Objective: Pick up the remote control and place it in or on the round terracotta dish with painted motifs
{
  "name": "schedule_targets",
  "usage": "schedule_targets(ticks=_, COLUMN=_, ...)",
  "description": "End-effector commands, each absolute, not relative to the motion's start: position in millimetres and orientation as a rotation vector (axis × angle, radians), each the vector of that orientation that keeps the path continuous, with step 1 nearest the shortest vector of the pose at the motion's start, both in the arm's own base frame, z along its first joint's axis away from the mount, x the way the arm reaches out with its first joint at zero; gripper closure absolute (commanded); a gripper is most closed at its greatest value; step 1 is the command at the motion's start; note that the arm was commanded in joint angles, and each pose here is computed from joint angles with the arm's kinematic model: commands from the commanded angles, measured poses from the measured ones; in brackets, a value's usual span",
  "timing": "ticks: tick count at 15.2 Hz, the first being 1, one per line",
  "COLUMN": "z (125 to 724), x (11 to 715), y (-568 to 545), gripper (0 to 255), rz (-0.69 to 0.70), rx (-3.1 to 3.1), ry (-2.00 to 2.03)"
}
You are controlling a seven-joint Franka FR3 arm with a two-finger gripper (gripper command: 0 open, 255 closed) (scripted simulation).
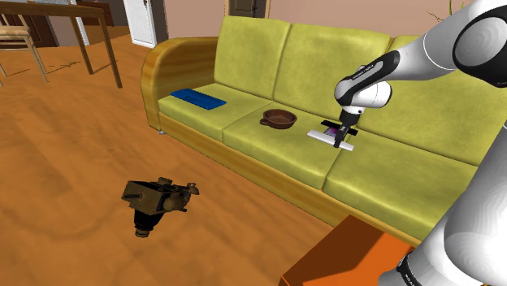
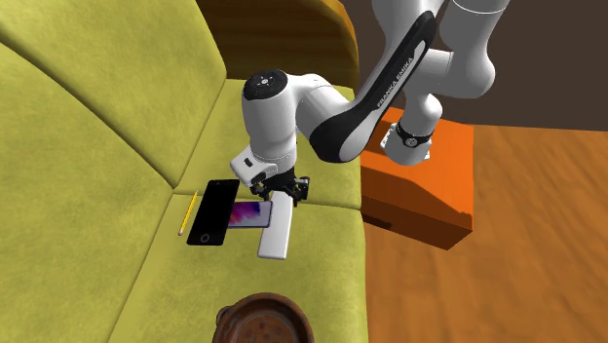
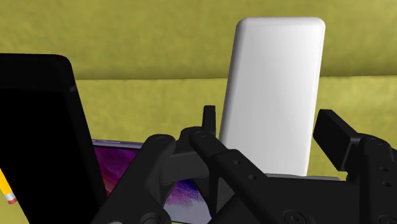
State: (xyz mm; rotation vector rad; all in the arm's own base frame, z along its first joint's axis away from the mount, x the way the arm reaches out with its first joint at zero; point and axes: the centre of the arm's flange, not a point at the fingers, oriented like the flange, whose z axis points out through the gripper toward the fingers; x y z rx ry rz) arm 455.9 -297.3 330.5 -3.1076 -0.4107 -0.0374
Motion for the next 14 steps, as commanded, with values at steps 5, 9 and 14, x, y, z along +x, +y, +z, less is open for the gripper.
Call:
schedule_targets(ticks=5, z=330, x=456, y=-297, gripper=255, rz=-0.037, rx=-3.107, ry=-0.410)
schedule_targets(ticks=9, z=330, x=456, y=-297, gripper=255, rz=-0.037, rx=-3.107, ry=-0.410)
schedule_targets(ticks=14, z=357, x=456, y=-297, gripper=255, rz=-0.037, rx=-3.107, ry=-0.410)
